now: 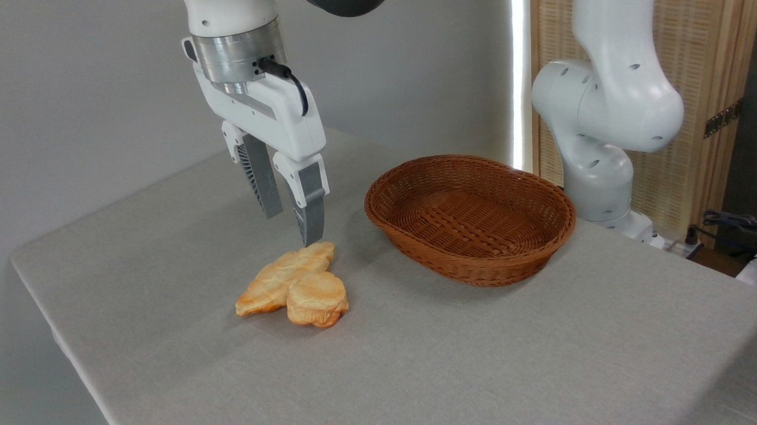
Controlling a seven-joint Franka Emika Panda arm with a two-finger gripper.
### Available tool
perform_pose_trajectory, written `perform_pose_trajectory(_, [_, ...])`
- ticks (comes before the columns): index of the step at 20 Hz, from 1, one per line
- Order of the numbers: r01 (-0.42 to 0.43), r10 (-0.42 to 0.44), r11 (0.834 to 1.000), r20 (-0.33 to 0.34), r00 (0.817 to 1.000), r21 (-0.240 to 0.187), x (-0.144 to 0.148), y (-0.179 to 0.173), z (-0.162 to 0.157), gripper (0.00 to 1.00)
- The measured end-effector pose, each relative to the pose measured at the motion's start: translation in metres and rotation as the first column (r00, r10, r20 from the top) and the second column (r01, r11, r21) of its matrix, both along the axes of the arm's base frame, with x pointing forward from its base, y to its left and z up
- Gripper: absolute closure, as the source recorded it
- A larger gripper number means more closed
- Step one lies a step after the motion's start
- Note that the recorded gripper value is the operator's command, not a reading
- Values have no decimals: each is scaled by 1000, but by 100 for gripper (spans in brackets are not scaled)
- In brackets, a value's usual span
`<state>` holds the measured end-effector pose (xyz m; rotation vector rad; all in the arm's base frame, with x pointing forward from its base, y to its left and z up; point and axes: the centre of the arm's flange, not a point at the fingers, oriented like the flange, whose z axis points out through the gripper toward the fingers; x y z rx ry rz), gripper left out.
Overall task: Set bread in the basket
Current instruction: 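Lower the open gripper over the stacked bread pieces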
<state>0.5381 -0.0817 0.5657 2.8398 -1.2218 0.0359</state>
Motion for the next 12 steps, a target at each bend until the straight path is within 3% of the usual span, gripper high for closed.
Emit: perform_pose_trajectory(12, [1, -1, 1000, -7, 1000, 1, 3, -1, -4, 0])
